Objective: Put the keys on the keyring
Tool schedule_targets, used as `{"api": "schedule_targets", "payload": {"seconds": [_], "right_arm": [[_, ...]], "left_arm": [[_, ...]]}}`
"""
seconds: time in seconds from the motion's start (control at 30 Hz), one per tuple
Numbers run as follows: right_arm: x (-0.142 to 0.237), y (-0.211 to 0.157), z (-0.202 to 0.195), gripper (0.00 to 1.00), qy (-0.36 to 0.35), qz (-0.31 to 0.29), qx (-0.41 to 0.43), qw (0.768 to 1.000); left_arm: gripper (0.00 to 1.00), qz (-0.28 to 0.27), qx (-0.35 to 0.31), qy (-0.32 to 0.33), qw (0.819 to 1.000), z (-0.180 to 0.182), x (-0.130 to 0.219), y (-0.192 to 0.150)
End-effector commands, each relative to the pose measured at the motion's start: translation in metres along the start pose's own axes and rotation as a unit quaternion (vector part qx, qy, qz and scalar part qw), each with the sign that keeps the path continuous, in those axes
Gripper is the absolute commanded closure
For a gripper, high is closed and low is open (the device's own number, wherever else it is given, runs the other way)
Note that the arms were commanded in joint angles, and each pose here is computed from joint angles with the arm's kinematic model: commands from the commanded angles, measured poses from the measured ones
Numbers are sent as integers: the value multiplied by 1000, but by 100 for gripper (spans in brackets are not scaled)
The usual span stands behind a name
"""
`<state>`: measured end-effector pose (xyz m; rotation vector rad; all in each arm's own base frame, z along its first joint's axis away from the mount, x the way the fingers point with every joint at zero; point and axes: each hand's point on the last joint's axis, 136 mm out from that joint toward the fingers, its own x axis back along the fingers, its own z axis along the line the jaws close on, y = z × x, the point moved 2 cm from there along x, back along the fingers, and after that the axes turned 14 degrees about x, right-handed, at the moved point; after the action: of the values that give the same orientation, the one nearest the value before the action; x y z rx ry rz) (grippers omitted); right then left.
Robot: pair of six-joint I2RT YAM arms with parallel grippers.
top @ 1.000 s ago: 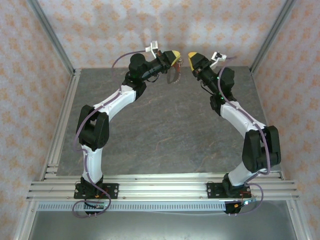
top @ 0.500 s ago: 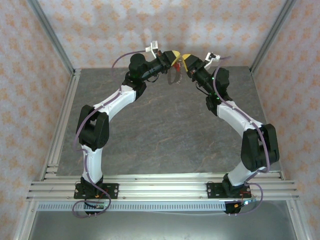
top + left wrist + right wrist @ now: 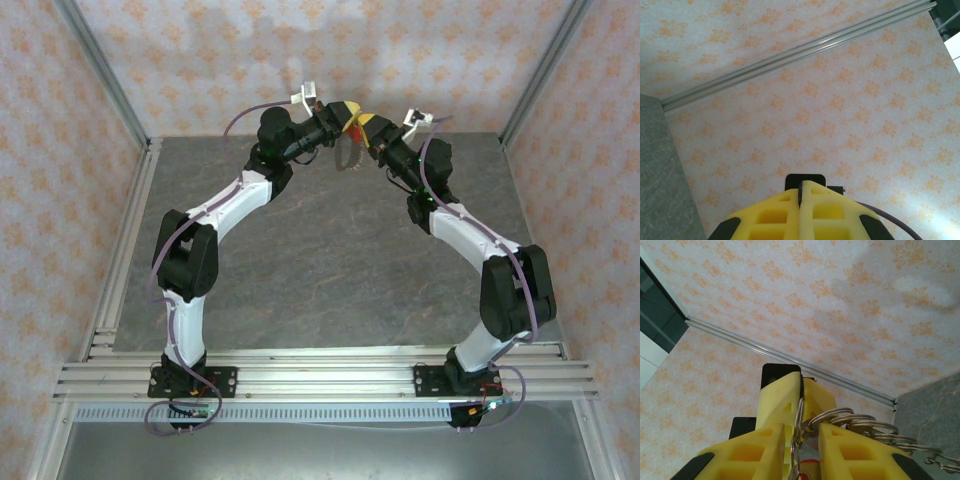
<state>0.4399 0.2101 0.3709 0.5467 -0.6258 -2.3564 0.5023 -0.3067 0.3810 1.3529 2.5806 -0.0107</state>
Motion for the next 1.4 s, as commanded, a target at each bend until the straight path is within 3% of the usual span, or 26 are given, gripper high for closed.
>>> {"api": "schedule_targets", "payload": {"seconds": [0.0,0.23,1.1,1.23,1.37], "right_arm": [[-3,-5,7,77,26,6,6,1000],[-9,-12,6,84,32,19,0,999],[4,-23,10,63,43,32,16,998],[8,-26,5,67,39,30,14,999],[9,-27,3,79,39,29,12,999]], "left_arm": [[100,13,-25,-45,999,-32,-2,-6],[100,12,-25,-45,999,-33,-2,-6],[100,12,-26,-47,998,-34,-1,-6],[100,13,-27,-50,998,-37,-1,-7],[100,13,-27,-50,998,-38,-1,-7]]}}
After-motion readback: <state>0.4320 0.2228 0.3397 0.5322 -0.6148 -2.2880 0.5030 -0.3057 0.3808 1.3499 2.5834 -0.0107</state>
